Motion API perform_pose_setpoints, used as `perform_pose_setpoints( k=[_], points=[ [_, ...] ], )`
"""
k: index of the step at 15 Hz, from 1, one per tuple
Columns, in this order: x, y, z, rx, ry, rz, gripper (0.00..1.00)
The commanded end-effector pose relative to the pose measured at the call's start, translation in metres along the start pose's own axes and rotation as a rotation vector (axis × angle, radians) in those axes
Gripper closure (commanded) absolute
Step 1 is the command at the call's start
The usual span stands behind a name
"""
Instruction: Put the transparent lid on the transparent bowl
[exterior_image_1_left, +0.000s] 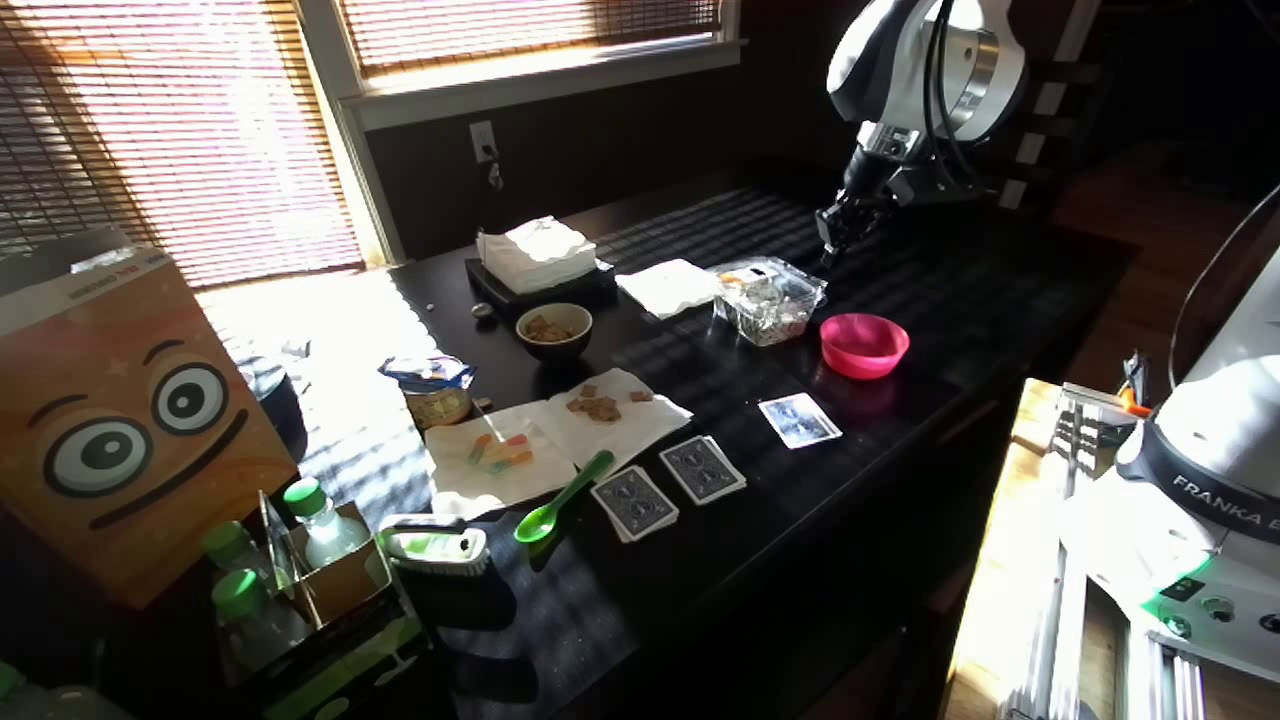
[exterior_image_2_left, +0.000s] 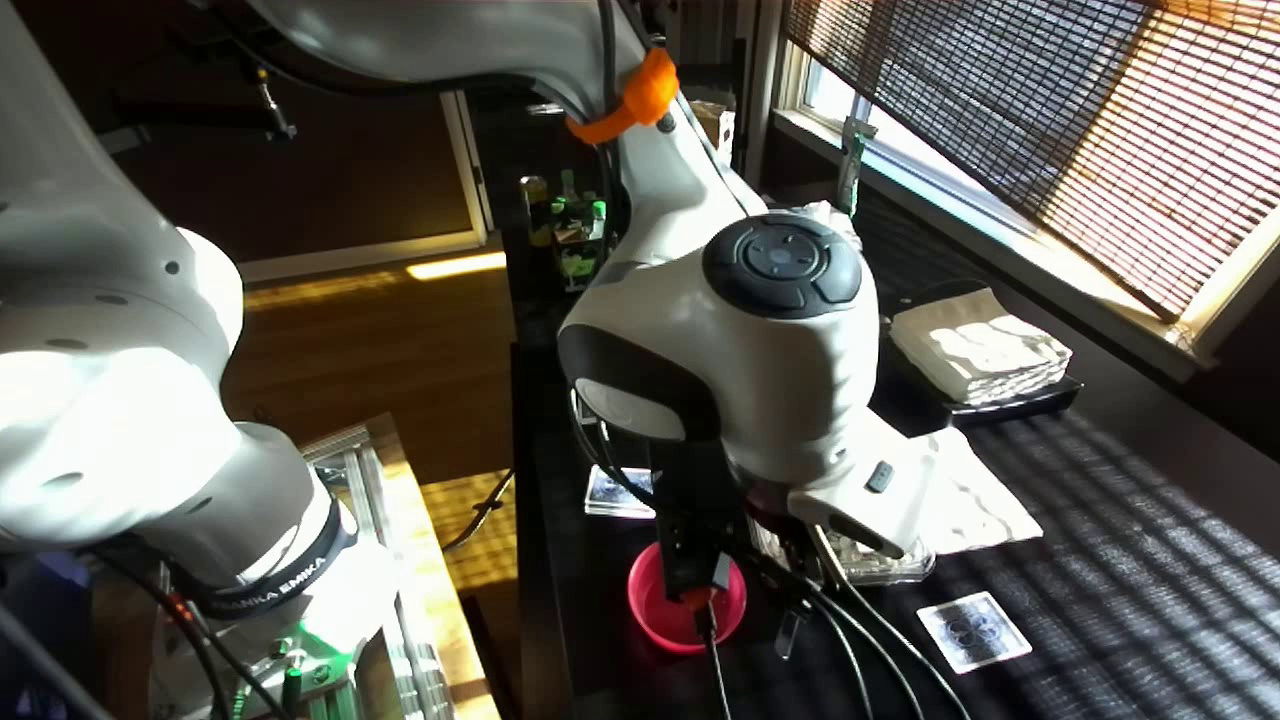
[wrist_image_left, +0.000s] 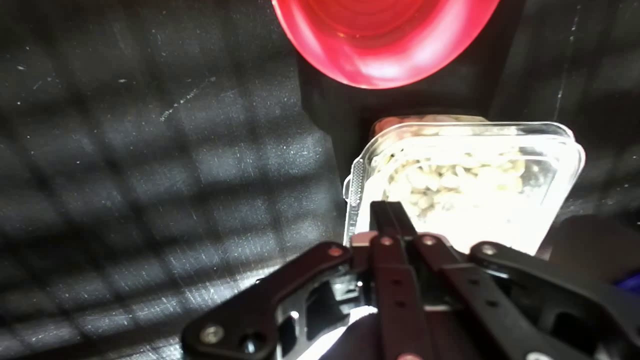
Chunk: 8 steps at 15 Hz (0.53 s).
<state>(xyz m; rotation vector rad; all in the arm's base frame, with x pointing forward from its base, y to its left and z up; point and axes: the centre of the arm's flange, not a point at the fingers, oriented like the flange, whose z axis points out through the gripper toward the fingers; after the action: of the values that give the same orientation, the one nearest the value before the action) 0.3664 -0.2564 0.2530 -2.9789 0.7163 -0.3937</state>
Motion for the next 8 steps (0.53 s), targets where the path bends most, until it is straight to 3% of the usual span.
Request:
perform_pose_setpoints(
  k=[1,8],
  points=[
    [-0.007,-0.016,-0.021,0.032,-0.027,-0.012,1.0],
    [-0.002,-0.035,-0.002,0.036,-0.048,-0.03,1.0]
  ],
)
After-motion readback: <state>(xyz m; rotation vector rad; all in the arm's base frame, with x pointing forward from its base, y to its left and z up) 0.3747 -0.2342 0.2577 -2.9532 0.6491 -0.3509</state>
